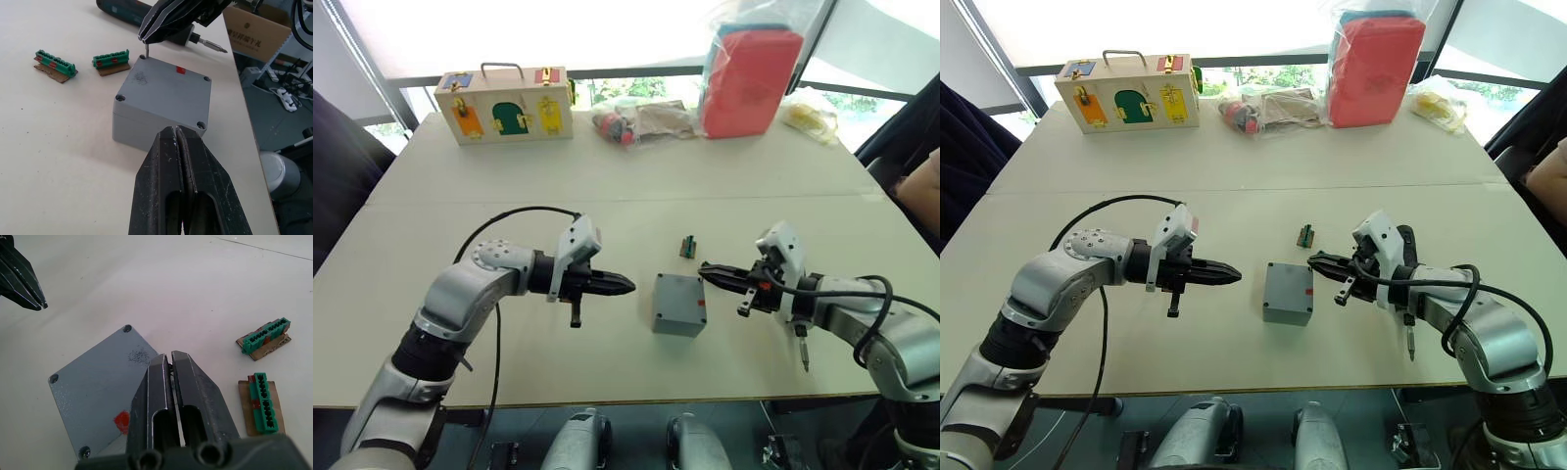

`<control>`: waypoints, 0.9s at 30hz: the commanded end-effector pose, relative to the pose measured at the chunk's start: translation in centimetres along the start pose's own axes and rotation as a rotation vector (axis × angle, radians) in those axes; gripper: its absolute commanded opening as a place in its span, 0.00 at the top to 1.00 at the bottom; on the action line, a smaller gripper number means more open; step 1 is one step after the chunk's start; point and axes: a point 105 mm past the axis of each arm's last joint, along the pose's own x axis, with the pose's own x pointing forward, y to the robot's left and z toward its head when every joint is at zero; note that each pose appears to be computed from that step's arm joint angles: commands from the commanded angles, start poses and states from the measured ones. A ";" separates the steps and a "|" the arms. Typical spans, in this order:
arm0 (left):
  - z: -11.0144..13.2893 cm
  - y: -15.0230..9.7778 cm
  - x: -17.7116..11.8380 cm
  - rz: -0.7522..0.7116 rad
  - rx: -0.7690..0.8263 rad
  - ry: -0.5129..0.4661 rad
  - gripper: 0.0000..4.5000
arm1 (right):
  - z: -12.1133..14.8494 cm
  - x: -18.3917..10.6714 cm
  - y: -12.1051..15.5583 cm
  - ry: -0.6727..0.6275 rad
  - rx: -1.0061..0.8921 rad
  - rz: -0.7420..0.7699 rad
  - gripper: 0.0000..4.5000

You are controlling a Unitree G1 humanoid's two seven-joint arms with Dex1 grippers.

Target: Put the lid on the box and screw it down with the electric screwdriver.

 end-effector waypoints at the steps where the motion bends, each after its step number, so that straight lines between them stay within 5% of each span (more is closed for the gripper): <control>1: 0.6 0.0 -0.1 0.004 0.033 -0.011 1.00 | 0.4 0.2 0.1 -0.018 -0.016 0.003 0.99; 13: 0.6 0.0 0.0 0.007 0.033 -0.012 1.00 | -0.1 0.3 0.5 0.002 -0.008 0.025 0.99; 20: 0.8 0.1 0.0 0.010 0.038 -0.018 1.00 | 0.8 -0.7 -0.5 0.012 -0.030 -0.020 0.40; 26: 2.5 0.4 0.0 -0.011 0.075 -0.066 1.00 | 4.3 -3.9 -3.4 0.035 0.102 -0.145 0.40; 27: 2.7 0.4 0.1 -0.018 0.089 -0.068 1.00 | 4.9 -4.5 -4.0 0.058 0.140 -0.170 0.31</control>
